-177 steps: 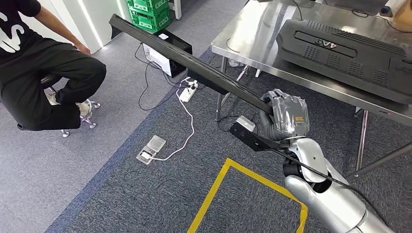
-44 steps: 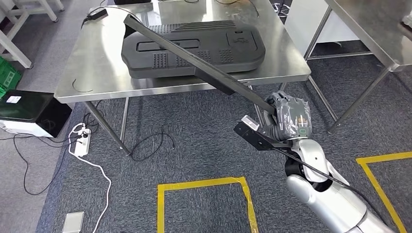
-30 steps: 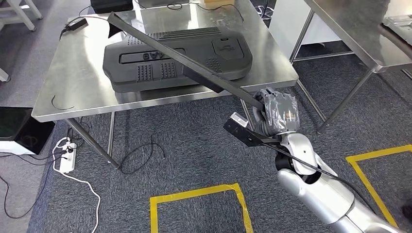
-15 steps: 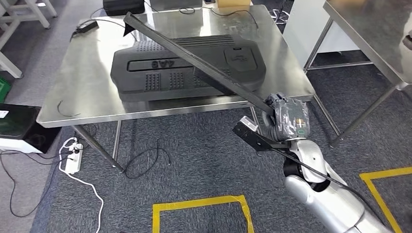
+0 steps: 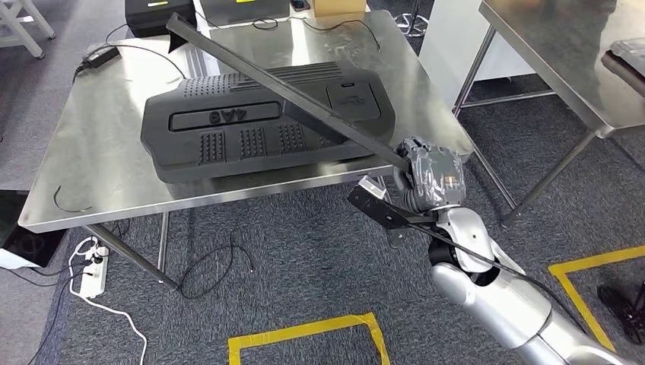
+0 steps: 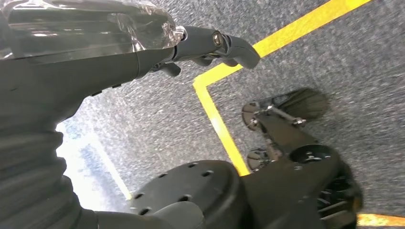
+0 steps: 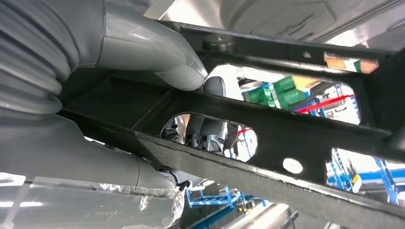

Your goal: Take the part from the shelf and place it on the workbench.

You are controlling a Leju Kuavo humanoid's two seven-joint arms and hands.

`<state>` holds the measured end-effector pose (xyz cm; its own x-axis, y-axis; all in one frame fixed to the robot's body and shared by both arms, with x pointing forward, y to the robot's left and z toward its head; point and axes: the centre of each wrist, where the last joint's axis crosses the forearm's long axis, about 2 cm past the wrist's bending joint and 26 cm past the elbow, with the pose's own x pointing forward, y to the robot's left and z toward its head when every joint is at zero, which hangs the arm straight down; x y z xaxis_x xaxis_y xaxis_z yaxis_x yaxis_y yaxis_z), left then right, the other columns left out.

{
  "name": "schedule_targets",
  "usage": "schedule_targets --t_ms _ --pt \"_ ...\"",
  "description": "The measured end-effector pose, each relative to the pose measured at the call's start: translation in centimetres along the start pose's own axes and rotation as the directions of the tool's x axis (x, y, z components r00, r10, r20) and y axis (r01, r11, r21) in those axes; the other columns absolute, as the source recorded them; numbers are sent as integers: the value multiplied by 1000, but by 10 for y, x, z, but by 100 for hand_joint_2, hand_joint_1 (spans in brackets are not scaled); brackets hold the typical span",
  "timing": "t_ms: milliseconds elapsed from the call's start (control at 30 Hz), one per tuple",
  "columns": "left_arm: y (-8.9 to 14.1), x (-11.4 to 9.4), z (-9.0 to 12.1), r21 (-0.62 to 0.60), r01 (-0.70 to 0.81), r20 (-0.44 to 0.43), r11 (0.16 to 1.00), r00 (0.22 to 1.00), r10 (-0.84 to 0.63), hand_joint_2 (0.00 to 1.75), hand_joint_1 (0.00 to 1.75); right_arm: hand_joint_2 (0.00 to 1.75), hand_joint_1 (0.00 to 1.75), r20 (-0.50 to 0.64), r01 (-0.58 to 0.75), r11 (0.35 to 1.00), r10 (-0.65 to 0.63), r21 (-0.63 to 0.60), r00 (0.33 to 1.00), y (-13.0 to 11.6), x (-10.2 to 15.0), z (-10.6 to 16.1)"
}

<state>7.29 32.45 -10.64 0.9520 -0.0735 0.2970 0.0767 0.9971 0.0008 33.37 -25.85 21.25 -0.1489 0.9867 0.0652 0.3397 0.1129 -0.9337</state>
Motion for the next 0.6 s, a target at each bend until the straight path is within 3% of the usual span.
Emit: schedule_targets --t_ms 600 --pt "0 5 -1 1 2 12 1000 1000 -2 175 0 175 175 -3 1 1000 -1 1 1000 1 -1 -1"
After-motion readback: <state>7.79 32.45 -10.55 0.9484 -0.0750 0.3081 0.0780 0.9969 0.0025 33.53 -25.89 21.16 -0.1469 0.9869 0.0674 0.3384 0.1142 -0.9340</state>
